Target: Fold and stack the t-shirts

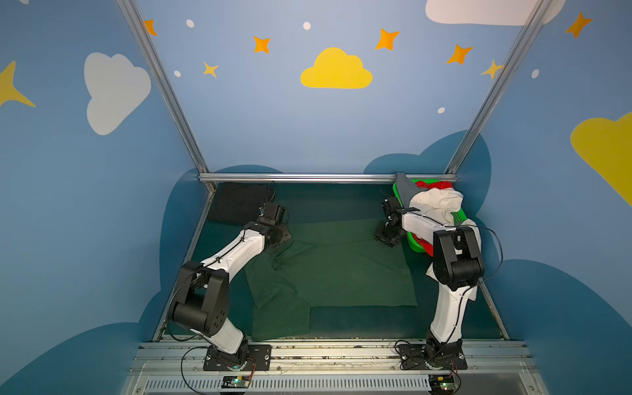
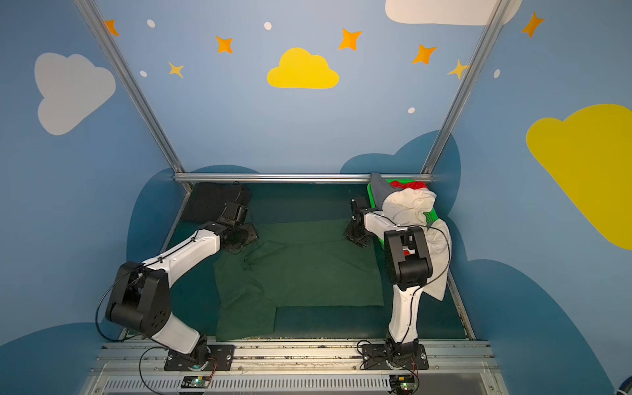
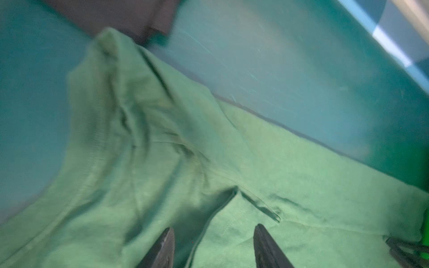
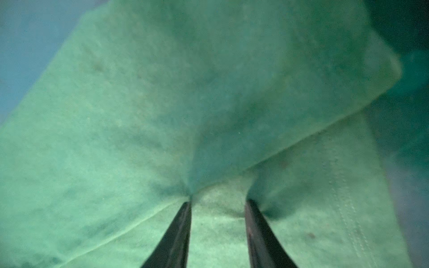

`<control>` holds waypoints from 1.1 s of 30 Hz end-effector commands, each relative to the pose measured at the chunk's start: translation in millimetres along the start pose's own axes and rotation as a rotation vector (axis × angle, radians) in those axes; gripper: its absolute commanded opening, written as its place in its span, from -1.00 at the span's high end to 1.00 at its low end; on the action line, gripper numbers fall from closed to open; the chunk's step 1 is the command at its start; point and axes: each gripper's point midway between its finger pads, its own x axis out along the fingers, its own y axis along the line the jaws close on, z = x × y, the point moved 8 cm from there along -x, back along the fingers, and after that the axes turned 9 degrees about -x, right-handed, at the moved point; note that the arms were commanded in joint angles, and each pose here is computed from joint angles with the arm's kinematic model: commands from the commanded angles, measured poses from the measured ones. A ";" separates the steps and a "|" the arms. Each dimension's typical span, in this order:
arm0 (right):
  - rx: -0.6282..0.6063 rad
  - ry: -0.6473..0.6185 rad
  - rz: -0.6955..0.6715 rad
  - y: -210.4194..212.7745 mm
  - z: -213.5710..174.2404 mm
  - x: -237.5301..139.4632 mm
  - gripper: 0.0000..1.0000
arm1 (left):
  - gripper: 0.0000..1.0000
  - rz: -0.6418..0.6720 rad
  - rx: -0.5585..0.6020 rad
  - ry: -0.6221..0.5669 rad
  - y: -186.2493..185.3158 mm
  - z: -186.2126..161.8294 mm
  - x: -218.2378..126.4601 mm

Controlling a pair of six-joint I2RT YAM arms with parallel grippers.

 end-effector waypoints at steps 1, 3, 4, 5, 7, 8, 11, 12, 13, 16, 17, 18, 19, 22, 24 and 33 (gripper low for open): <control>-0.016 0.049 0.005 -6.0 -18.3 -16.0 0.00 | -0.10 0.018 0.069 0.019 -9.4 -8.3 8.4; -0.016 0.033 0.019 -6.7 -21.3 -27.7 -0.24 | -0.10 0.045 0.090 0.034 -13.0 -11.4 16.4; -0.015 0.027 0.027 -7.4 -22.4 -32.9 -0.32 | -0.10 0.064 0.100 0.038 -14.2 -11.7 19.9; -0.016 0.018 0.034 -8.4 -23.5 -38.2 -0.33 | -0.09 0.084 0.110 0.046 -15.3 -13.2 24.3; -0.011 -0.007 0.036 -12.2 -25.6 -50.7 -0.35 | -0.09 0.114 0.135 0.069 -17.6 -15.4 34.9; -0.010 -0.019 0.038 -13.9 -26.6 -56.3 -0.35 | -0.08 0.124 0.147 0.081 -19.4 -17.3 40.0; -0.012 -0.071 0.030 -19.9 -30.7 -75.3 -0.45 | -0.08 0.144 0.168 0.096 -22.8 -19.4 52.7; -0.014 -0.083 0.028 -21.4 -32.6 -80.0 -0.47 | -0.08 0.141 0.172 0.103 -24.9 -20.2 55.5; -0.017 -0.096 0.032 -22.7 -33.9 -84.9 -0.48 | -0.08 0.145 0.172 0.110 -25.8 -20.4 59.9; -0.022 -0.111 0.037 -27.0 -37.7 -94.1 -0.49 | -0.06 0.161 0.171 0.132 -28.7 -23.2 68.9; -0.021 -0.114 0.041 -28.6 -38.5 -95.9 -0.49 | -0.04 0.166 0.175 0.136 -30.1 -24.7 71.4; -0.020 -0.115 0.043 -29.8 -39.5 -96.8 -0.50 | 0.00 0.171 0.178 0.139 -30.3 -26.7 73.5; -0.018 -0.118 0.045 -31.3 -40.0 -98.1 -0.50 | 0.03 0.180 0.181 0.140 -30.2 -28.3 75.4; -0.013 -0.117 0.038 -36.2 -40.9 -99.7 -0.50 | 0.16 0.198 0.180 0.135 -30.0 -33.2 77.2; -0.011 -0.115 0.035 -38.4 -41.2 -99.2 -0.50 | 0.33 0.196 0.179 0.132 -30.5 -36.6 76.9; -0.008 -0.110 0.035 -42.6 -39.6 -97.7 -0.47 | 0.92 0.192 0.164 0.127 -33.0 -41.6 73.4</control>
